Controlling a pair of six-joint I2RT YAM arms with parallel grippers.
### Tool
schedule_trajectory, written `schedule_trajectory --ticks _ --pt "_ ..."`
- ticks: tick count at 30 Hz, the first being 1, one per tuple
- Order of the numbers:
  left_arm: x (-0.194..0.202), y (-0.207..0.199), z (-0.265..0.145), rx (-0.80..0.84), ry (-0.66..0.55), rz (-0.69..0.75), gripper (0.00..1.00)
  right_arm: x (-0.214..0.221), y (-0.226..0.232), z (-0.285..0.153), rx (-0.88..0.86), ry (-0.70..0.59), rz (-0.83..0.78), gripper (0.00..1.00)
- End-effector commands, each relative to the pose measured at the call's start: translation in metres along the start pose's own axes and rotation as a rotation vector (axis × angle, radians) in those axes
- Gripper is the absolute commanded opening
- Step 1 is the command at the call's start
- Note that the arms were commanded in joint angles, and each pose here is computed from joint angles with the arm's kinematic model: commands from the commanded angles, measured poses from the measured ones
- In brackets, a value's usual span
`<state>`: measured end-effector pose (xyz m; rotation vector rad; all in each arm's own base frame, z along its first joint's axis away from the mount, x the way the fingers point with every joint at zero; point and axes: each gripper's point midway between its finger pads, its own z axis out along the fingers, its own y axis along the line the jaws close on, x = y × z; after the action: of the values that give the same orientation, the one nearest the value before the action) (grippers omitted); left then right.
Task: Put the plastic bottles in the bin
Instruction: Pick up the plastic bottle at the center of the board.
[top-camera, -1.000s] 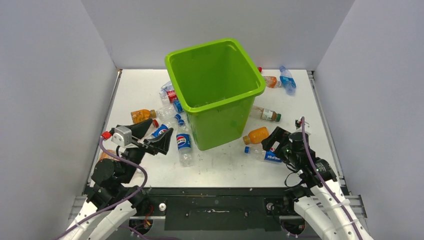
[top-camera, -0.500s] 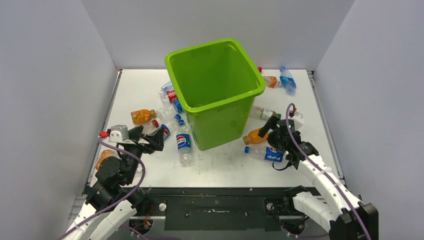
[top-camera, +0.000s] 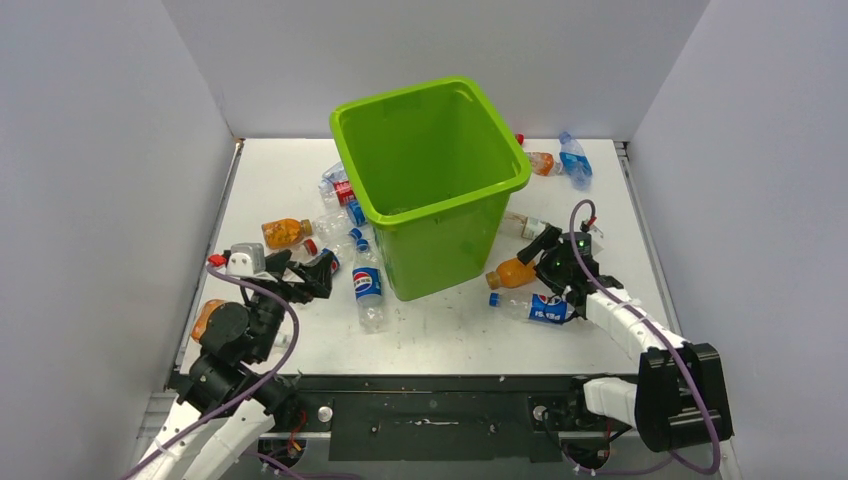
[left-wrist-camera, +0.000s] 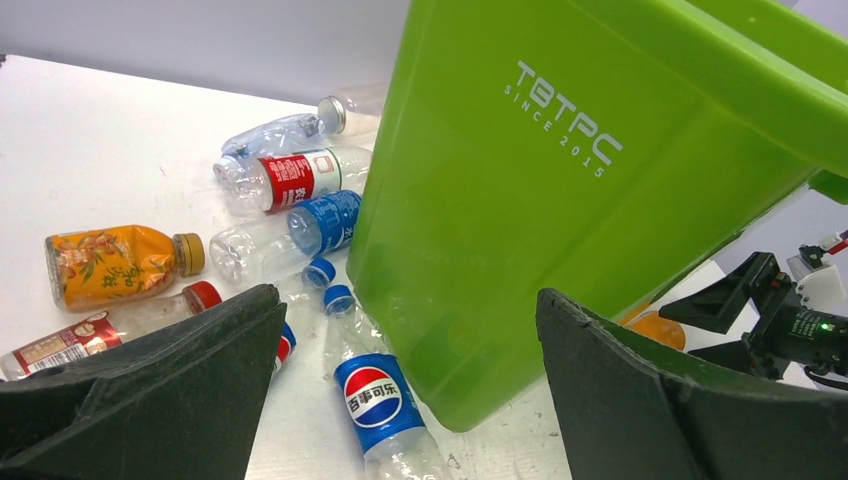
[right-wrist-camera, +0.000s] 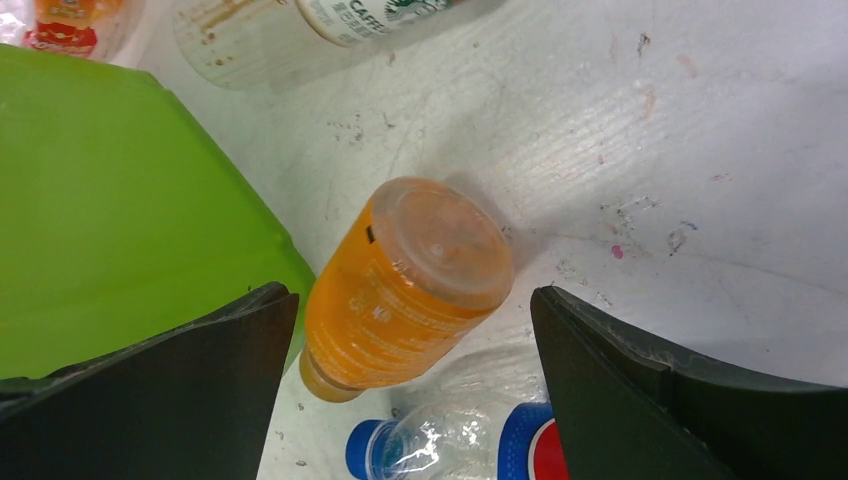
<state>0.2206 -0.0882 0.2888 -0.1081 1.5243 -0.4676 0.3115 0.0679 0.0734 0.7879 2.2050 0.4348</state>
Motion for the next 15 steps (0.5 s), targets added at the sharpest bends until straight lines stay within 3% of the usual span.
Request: schedule_trajectory --ticks 1,11,15 --pt "-0.017 -0.011 0.002 0.044 -0.029 -0.037 0.96 -0.007 0.014 0.011 -0.065 -0.039 0.071 0.90" --pt "-0.017 -0.008 0.004 0.030 -0.031 -0.034 0.96 0.017 0.010 0.035 -0.043 0.027 0.122 0.98" --pt "-0.015 -0.010 0.006 0.039 -0.020 -0.032 0.96 0.021 0.010 0.037 -0.040 0.040 0.126 0.87"
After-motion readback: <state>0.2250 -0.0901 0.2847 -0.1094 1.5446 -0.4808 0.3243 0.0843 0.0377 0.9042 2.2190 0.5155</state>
